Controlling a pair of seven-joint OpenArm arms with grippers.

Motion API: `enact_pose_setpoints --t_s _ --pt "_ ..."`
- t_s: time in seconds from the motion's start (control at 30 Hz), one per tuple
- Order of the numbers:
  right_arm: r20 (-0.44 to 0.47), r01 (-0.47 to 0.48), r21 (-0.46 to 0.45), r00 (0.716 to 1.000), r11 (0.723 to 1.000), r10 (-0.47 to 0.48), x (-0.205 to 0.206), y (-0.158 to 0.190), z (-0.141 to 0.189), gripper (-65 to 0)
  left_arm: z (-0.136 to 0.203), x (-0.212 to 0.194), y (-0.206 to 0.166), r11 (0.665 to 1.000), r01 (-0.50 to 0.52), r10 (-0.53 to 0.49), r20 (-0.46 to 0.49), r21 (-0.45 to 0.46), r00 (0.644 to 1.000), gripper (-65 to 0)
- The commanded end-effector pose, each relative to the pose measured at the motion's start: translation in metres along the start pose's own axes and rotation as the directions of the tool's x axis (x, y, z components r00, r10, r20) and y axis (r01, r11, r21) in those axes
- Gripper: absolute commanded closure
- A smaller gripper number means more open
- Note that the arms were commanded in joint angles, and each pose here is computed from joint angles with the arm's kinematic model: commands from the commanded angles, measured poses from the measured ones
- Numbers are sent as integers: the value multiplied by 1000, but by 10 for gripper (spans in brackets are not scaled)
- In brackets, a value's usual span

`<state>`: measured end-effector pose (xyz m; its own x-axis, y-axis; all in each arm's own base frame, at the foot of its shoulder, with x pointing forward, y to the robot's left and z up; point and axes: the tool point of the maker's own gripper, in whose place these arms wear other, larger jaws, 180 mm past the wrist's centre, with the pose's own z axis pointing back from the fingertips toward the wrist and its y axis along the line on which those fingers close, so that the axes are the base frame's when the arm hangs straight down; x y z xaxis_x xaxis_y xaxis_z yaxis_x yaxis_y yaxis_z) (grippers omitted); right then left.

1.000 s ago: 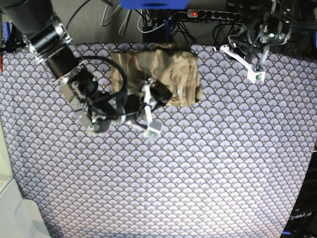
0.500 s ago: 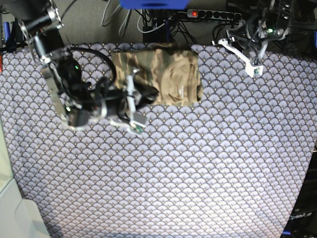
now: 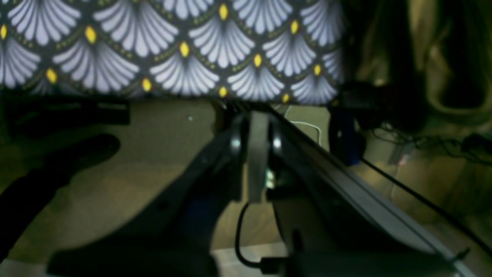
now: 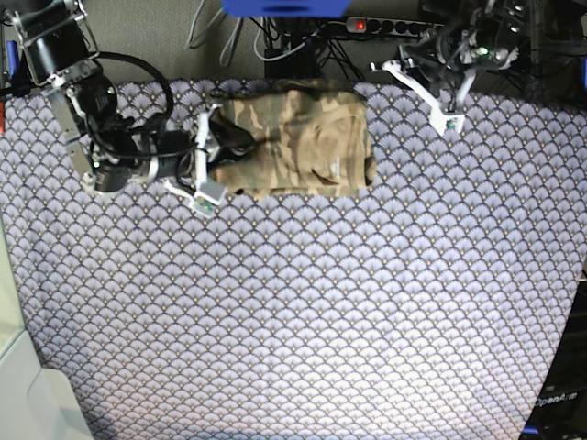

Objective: Fold the T-shirt properly
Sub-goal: 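Grasp both sides of the folded bundle with both grippers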

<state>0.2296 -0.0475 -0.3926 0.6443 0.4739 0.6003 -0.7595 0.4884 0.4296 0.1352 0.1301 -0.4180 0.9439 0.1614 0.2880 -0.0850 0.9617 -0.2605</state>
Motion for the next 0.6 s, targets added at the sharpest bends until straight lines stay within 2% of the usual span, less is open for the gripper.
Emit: enact_pose_setpoints --t_s 0.0,0.13,0.23,0.4,0.47,0.57 --pt "7 -9 -28 1000 1000 9 4 -12 8 -94 3 7 -7 1000 19 -18 22 -20 1000 -25" --pt "7 -37 -44 999 998 38 9 -14 16 -93 0 1 -17 998 39 -39 4 -45 999 -25" --pt "39 -149 -53 988 987 151 32 3 30 -92 -2 2 -32 995 67 -67 3 -78 998 -25" --pt "14 -316 -57 948 947 317 52 34 43 -92 -5 0 -45 990 94 -94 0 -106 996 -25" --pt "20 -342 -57 939 938 343 57 41 45 -92 -6 3 -46 990 94 -94 7 -108 996 -25" --pt "21 -336 -56 941 940 338 57 41 43 -92 -7 13 -59 987 88 -85 29 -136 996 -25"
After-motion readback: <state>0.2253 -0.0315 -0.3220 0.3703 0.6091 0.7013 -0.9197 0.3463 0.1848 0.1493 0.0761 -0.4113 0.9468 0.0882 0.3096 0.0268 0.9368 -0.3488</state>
